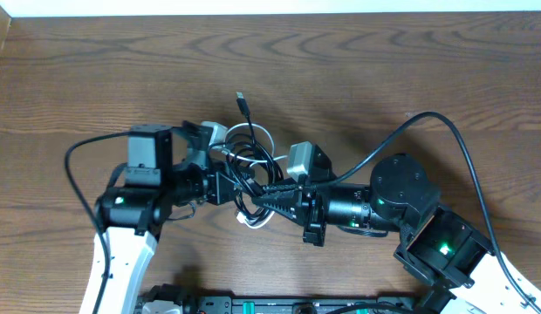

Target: Untangle cables

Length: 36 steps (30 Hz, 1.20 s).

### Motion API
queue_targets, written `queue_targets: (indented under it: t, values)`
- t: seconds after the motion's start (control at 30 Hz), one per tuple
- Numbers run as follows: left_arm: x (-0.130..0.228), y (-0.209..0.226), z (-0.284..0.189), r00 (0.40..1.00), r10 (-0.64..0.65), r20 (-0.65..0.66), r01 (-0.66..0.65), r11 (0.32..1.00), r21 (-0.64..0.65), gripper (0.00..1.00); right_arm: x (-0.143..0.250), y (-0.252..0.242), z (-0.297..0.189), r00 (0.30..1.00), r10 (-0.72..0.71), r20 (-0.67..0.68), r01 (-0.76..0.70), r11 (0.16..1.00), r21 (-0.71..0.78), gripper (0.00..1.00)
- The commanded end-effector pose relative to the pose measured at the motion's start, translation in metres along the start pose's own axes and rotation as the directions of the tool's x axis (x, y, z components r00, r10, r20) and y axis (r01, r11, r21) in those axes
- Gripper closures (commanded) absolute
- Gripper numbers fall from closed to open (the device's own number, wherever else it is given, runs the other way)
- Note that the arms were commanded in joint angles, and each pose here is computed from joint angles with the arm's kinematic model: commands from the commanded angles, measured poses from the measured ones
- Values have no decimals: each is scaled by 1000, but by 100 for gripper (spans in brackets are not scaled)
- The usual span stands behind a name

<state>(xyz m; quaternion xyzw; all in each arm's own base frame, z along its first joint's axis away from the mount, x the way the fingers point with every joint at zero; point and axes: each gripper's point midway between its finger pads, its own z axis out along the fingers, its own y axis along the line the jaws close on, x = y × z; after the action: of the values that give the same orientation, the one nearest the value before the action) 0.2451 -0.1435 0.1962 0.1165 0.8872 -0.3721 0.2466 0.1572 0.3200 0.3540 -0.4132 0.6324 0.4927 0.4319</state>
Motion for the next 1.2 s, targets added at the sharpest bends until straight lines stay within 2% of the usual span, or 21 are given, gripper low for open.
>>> queue_targets:
  t: [0.0,0.13,0.27,0.4,0.47,0.67,0.73,0.77,0.87,0.97,1.17]
  values:
    - [7,11,12,999,2,-47,-4,998,-59,72,-22,-7,-15,997,-24,67,16,994,111,99]
    - [11,36,14,997,-49,-63,36,981,-190,76,-34,-23,-39,992,-42,117,10,964,267,99]
    - [10,45,12,997,-56,-57,41,969,-243,78,-50,-45,-84,978,-80,194,-26,870,492,99]
    - [12,51,10,996,-67,-58,49,959,-278,79,-57,-67,-148,956,-130,262,-105,683,723,99]
    - [13,52,10,996,-70,-60,50,957,-285,79,-56,-70,-173,949,-147,279,-135,609,782,99]
    - [14,52,10,995,-72,-63,52,957,-286,79,-43,-78,-232,934,-157,321,-235,407,883,99]
    - [16,53,9,995,-78,-69,55,956,-287,79,-36,-83,-254,926,-158,342,-283,307,908,99]
    - [18,55,9,994,-85,-75,59,952,-300,79,-27,-87,-275,922,-161,353,-321,195,927,99]
    - [20,55,8,992,-91,-82,62,950,-306,79,-10,-92,-295,919,-147,366,-360,67,931,98]
    - [21,52,9,992,-92,-86,64,956,-286,79,-1,-93,-291,919,-108,380,-373,82,924,97]
    - [19,28,14,992,-85,-93,71,986,-149,78,7,-90,-239,945,20,328,-317,311,896,58]
